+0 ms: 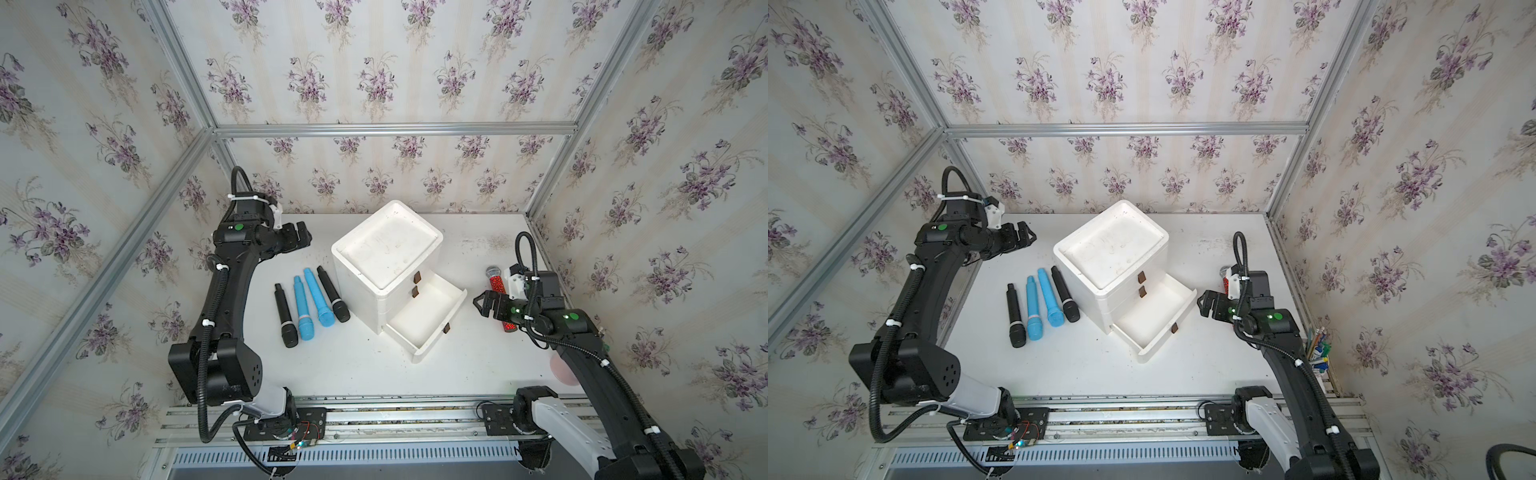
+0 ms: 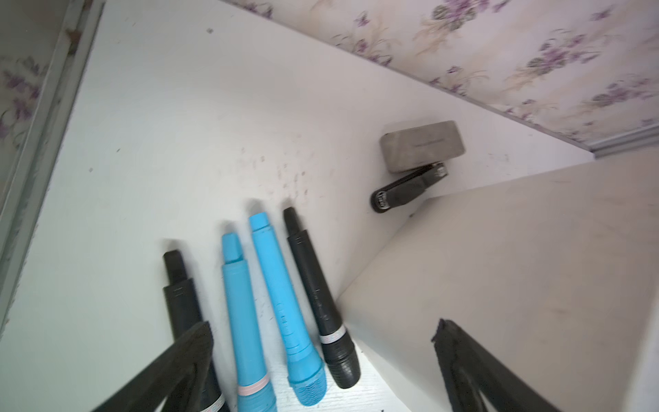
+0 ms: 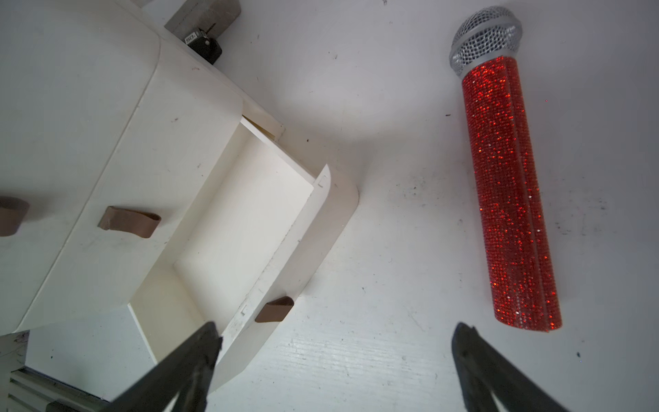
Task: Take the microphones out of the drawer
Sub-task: Close the drawer of the storage box.
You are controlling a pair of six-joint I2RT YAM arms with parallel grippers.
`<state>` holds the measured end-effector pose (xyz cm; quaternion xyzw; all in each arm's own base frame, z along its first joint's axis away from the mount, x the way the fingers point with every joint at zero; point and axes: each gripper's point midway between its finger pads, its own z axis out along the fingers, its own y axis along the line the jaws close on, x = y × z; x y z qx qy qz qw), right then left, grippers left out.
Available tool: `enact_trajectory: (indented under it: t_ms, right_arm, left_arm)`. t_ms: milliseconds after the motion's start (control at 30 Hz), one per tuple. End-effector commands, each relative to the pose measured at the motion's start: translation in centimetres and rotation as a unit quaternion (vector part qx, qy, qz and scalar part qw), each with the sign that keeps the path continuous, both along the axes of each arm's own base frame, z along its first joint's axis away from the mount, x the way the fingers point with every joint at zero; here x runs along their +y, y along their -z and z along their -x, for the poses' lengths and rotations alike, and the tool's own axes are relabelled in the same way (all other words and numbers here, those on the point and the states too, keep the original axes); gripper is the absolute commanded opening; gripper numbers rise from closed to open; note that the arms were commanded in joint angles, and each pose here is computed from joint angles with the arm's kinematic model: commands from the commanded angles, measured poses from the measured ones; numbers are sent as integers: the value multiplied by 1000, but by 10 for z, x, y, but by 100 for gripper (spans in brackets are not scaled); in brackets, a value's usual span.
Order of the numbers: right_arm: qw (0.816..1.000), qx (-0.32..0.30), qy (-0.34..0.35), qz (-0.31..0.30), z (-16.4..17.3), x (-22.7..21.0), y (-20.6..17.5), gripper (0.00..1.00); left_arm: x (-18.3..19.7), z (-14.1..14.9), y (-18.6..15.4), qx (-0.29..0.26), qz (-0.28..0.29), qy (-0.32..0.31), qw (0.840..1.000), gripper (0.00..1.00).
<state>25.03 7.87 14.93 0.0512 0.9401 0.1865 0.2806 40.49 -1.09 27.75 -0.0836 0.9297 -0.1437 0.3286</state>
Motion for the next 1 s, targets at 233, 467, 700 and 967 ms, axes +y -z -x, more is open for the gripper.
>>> enact_trajectory:
  t_ms: [233, 467, 700, 967]
  right_arm:
    - [998, 52, 23, 8, 6, 33, 53, 100]
    - [997, 62, 36, 19, 9, 31, 65, 100]
    - [996, 85, 32, 14, 14, 35, 90, 100]
    - [997, 79, 25, -10, 11, 44, 97, 100]
  left_arm:
    - [-95, -24, -38, -26, 33, 161, 986, 99]
    - [-140, -24, -45, -32, 35, 228, 973, 99]
    - [-162, -8, -27, -2, 11, 265, 964, 99]
    - [-190, 11, -5, 34, 33, 316, 948, 99]
